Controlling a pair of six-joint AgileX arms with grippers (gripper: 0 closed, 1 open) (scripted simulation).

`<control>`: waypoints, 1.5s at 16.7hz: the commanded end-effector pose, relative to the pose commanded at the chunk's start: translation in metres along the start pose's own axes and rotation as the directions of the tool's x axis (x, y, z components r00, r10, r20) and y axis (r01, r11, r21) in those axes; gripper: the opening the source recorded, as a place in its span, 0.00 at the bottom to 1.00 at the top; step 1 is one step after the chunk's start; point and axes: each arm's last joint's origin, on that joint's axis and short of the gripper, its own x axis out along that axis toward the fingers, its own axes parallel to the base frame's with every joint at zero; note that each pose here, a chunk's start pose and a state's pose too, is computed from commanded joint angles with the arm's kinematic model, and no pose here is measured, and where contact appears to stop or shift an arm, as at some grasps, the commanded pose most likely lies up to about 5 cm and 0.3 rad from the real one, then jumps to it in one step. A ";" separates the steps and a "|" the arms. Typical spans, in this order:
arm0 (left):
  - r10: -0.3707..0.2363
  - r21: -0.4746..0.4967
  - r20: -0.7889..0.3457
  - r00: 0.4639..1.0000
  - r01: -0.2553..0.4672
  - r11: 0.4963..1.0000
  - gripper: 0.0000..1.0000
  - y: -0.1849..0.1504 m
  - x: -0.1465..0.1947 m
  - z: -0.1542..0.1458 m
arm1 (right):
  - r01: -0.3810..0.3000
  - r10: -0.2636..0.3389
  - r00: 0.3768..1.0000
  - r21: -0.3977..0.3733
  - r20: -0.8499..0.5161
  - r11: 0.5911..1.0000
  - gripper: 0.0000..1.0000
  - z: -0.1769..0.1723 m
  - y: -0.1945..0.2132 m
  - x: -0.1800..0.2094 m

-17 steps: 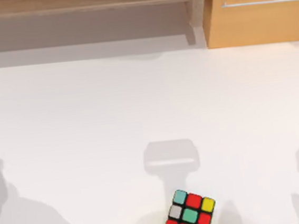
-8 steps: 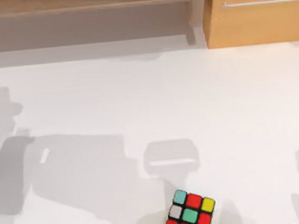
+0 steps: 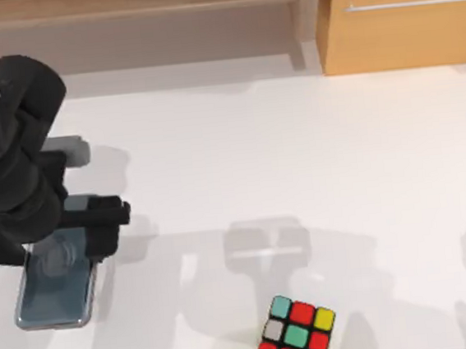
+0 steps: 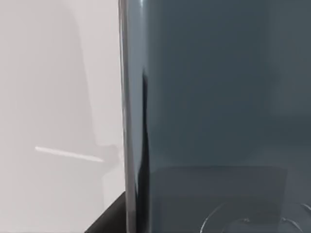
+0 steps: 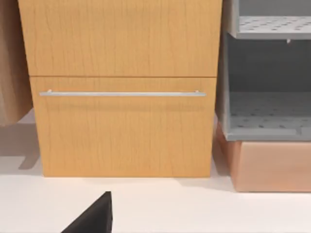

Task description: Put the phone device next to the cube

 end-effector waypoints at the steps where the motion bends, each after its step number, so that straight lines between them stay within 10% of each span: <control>1: 0.000 -0.009 -0.009 1.000 0.000 1.000 0.00 -0.013 0.001 -0.007 | 0.000 0.000 1.000 0.000 0.000 1.000 1.00 0.000 0.000 0.000; 12: 0.026 -0.064 -0.062 0.998 -0.030 0.997 0.00 -0.095 0.005 -0.079 | 0.000 0.000 1.000 0.000 0.000 1.000 1.00 0.000 0.000 0.000; 25: 0.011 -0.080 -0.052 0.999 -0.015 0.997 0.00 -0.099 0.002 -0.080 | 0.000 0.000 1.000 0.000 0.000 1.000 1.00 0.000 0.000 0.000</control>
